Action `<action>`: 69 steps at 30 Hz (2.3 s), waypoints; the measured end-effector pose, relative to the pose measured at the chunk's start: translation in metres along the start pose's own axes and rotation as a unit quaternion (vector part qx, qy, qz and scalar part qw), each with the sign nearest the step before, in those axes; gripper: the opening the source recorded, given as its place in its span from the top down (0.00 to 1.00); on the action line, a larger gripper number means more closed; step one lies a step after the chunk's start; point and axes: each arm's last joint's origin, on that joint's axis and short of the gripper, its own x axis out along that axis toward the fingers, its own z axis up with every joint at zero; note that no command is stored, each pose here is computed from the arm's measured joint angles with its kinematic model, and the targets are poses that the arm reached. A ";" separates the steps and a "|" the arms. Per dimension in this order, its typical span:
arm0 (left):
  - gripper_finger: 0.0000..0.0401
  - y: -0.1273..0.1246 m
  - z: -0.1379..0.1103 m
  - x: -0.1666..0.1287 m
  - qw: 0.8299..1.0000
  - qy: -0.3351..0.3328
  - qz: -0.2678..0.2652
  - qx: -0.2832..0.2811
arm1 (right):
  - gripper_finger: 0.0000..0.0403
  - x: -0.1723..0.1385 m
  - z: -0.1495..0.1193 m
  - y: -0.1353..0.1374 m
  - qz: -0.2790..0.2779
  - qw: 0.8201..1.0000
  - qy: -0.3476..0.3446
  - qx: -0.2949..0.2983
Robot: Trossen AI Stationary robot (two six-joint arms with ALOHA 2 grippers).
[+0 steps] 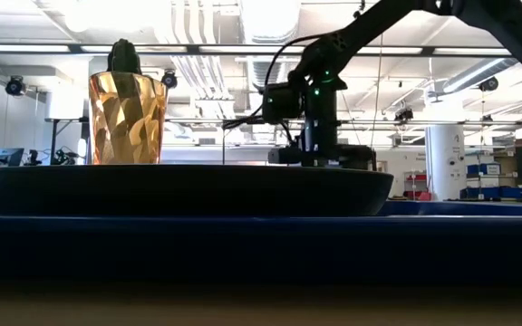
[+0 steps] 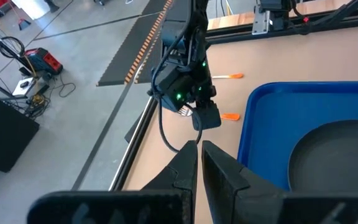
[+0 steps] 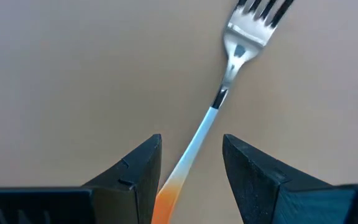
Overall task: Pick and place plate/cup/fork/spoon on tray
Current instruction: Put the orange fork on the blue serving tray to the right side of the black plate
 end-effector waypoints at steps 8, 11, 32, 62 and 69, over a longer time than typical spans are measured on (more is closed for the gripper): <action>0.98 0.001 -0.003 -0.001 1.000 0.013 -0.001 0.009 | 0.60 0.013 0.001 0.000 -0.008 1.000 0.016 0.000; 0.98 0.001 -0.003 -0.001 1.000 0.012 -0.001 0.009 | 0.61 0.015 0.002 0.000 -0.008 1.000 0.018 0.001; 0.98 0.001 -0.004 -0.002 1.000 0.012 -0.006 0.006 | 0.98 -0.026 -0.007 -0.006 -0.006 0.999 -0.020 -0.040; 0.98 0.001 -0.004 -0.002 1.000 0.011 -0.006 0.005 | 0.98 -0.103 -0.280 0.061 0.050 0.980 -0.073 0.177; 0.98 0.001 -0.004 -0.002 1.000 0.011 -0.006 0.006 | 0.98 -0.084 -0.310 0.075 0.063 0.973 -0.045 0.216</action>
